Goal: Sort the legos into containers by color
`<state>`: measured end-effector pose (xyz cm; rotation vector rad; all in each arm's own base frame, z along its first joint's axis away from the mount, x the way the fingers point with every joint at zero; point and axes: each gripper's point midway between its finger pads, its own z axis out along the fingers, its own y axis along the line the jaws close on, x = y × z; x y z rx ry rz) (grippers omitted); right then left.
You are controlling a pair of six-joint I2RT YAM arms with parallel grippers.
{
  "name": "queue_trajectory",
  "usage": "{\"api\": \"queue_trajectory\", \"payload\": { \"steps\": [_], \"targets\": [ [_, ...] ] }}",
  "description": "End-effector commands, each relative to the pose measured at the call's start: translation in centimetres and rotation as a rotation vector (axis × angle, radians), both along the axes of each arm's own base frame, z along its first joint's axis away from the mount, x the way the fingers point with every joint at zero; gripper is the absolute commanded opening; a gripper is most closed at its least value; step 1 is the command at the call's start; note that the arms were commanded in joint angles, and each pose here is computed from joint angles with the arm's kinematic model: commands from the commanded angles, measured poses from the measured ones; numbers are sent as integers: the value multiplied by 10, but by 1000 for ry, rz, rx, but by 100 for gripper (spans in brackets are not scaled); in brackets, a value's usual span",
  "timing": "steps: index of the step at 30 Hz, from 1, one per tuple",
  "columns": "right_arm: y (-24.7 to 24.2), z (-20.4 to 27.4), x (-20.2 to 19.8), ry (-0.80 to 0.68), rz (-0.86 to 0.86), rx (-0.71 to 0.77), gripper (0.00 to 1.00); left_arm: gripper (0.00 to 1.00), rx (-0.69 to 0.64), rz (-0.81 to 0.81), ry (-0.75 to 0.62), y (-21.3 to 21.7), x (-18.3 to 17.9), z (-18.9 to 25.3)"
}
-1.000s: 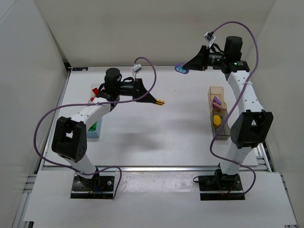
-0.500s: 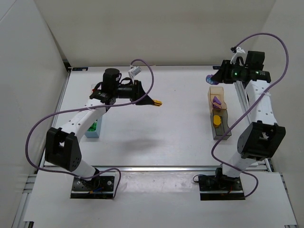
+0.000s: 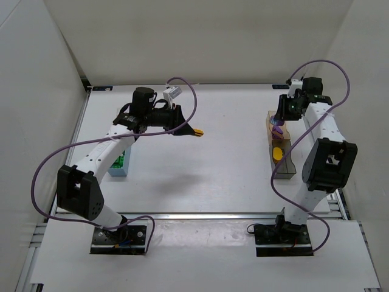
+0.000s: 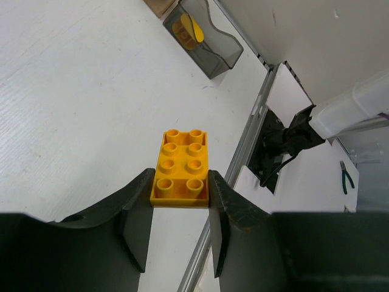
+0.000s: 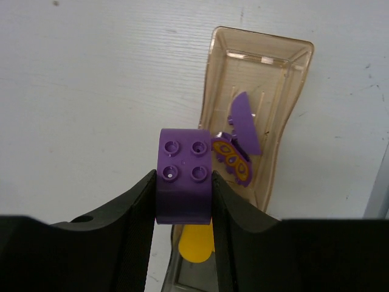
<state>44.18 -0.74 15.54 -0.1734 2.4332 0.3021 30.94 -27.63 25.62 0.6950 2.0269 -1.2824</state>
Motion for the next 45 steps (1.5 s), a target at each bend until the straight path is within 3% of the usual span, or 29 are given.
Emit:
{"api": "queue_trajectory", "payload": {
  "steps": [1, 11, 12, 13, 15, 16, 17, 22, 26, 32, 35, 36, 37, 39, 40, 42, 45],
  "targets": [
    [-27, 12, 27, -75, -61, -79, 0, 18, -4, 5, -73, 3, -3, 23],
    [-45, -17, 52, -41, -109, -117, 1, 18, 12, 5, -86, 3, 1, 21],
    [-46, -18, 54, -39, -115, -120, 5, 18, 11, 5, -88, 3, 1, 22],
    [-48, -20, 57, -37, -124, -122, 18, 19, 15, 4, -80, 2, 4, 19],
    [-48, -25, 60, -34, -119, -118, 29, 19, 15, 4, -83, 1, 6, 19],
    [-46, -23, 62, -40, -118, -105, 45, 19, 17, 3, -83, 1, 7, 18],
    [-44, -22, 64, -45, -115, -97, 53, 19, 18, 3, -88, 0, 8, 19],
    [-35, -10, 67, -67, -99, -48, 70, 19, 14, -7, -70, -5, 15, 14],
    [-21, 13, 53, -88, -70, 23, 74, 19, 9, -53, -79, -22, 17, 11],
    [-21, 89, 8, -202, -122, 110, 78, 19, -39, -185, -87, -86, 15, 11],
    [-29, 130, -30, -282, -145, 93, 80, 18, -60, -255, -77, -127, 19, 3],
    [-32, 129, -40, -277, -155, 91, 80, 18, -53, -296, -49, -147, 16, -17],
    [-34, 135, -48, -287, -155, 81, 81, 18, -74, -309, -83, -159, 20, -5],
    [-44, 147, -75, -309, -173, 71, 81, 18, -67, -337, -42, -183, 23, -29],
    [-54, 149, -84, -310, -204, 63, 82, 18, -93, -368, -70, -200, 20, -17],
    [-60, 160, -105, -329, -231, 48, 82, 18, -91, -402, -17, -223, 19, -42],
    [-75, 172, -132, -353, -298, 29, 83, 19, -138, -462, -52, -255, 9, -40]
  ]
}}
